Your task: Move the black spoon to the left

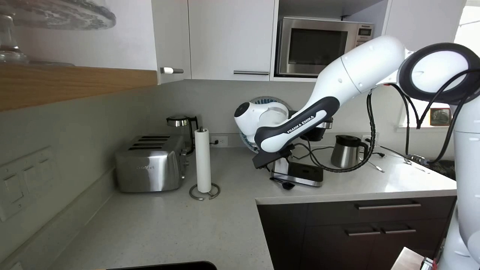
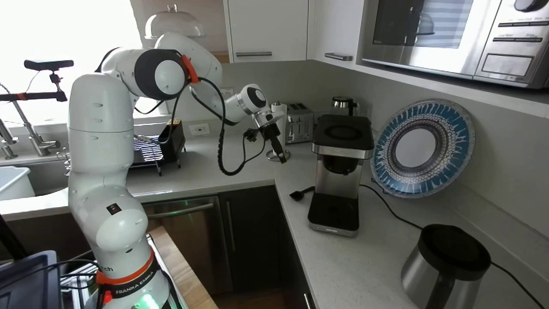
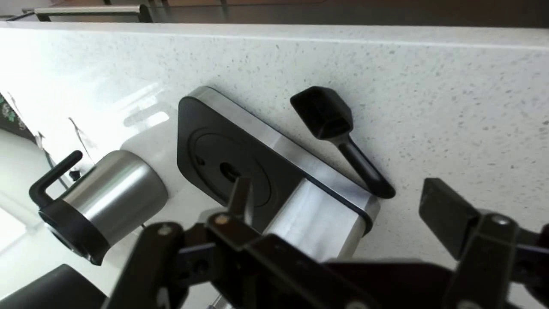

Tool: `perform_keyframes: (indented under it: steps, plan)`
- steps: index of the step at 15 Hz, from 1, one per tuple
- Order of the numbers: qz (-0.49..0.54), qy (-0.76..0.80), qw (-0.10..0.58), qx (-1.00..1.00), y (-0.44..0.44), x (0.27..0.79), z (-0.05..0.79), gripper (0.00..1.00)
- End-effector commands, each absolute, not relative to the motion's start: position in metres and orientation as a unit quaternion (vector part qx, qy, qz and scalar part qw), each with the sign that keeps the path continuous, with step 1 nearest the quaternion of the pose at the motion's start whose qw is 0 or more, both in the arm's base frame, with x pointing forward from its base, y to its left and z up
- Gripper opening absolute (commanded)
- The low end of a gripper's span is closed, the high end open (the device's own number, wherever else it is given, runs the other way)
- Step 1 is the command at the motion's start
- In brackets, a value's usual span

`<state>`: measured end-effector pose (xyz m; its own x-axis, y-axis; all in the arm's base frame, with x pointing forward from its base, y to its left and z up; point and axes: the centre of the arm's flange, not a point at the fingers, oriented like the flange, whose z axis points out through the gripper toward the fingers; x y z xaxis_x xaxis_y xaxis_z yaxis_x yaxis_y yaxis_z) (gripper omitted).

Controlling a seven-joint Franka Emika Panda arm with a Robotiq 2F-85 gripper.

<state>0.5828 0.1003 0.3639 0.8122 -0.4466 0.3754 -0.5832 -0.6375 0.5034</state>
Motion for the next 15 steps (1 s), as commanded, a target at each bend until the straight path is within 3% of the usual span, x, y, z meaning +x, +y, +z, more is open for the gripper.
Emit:
perform_keyframes:
  steps: [1,15]
  plan:
    - [0.110,-0.286,0.317,0.897,0.100,0.585,0.362,1.00]
    - [0.155,-0.162,0.403,0.887,0.082,0.613,0.286,1.00]
